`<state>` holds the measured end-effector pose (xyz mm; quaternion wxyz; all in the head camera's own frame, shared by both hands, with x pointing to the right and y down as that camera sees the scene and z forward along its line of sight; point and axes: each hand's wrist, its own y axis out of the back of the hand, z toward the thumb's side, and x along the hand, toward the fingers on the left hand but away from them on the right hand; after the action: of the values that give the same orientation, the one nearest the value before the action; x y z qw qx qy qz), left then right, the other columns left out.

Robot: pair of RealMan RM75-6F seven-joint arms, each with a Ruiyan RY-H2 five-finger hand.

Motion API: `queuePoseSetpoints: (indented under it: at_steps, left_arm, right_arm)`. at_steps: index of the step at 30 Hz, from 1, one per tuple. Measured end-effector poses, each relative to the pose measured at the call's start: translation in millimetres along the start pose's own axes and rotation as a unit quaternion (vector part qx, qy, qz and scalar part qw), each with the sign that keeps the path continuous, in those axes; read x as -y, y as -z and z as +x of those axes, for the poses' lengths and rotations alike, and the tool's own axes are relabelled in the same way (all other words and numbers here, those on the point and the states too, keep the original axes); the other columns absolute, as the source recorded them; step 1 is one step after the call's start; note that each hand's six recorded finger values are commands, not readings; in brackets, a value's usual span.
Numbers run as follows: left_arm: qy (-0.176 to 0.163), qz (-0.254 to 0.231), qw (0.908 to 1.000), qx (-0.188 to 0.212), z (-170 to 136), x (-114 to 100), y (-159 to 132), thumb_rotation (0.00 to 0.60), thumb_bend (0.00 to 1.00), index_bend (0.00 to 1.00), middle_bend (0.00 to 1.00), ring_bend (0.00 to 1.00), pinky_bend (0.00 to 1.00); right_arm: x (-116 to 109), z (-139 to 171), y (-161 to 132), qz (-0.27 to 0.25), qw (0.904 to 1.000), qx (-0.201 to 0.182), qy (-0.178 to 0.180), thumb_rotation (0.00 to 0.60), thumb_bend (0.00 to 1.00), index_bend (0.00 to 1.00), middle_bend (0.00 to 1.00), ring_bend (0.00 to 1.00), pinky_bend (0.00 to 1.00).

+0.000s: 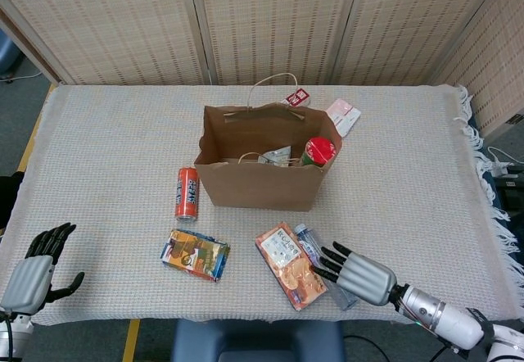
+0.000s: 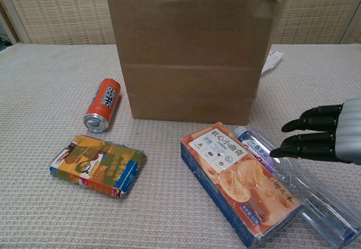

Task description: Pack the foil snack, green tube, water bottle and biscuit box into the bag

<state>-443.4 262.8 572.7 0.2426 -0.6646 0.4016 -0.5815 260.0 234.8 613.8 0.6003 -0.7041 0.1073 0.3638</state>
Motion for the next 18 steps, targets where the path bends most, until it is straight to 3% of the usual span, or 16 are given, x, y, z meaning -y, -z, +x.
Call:
queuePoseSetpoints:
  at_steps: [18]
  left_arm:
    - [0.001,0.000,1.0000,0.003,-1.0,0.1,-0.5,0.600,0.33,0.00,0.00,0.00,0.01]
  right_arm:
    - [18.6,-7.5,-16.1,0.000,0.9996,-0.012,-0.027,0.600,0.00,0.00,0.14,0.06,0.17]
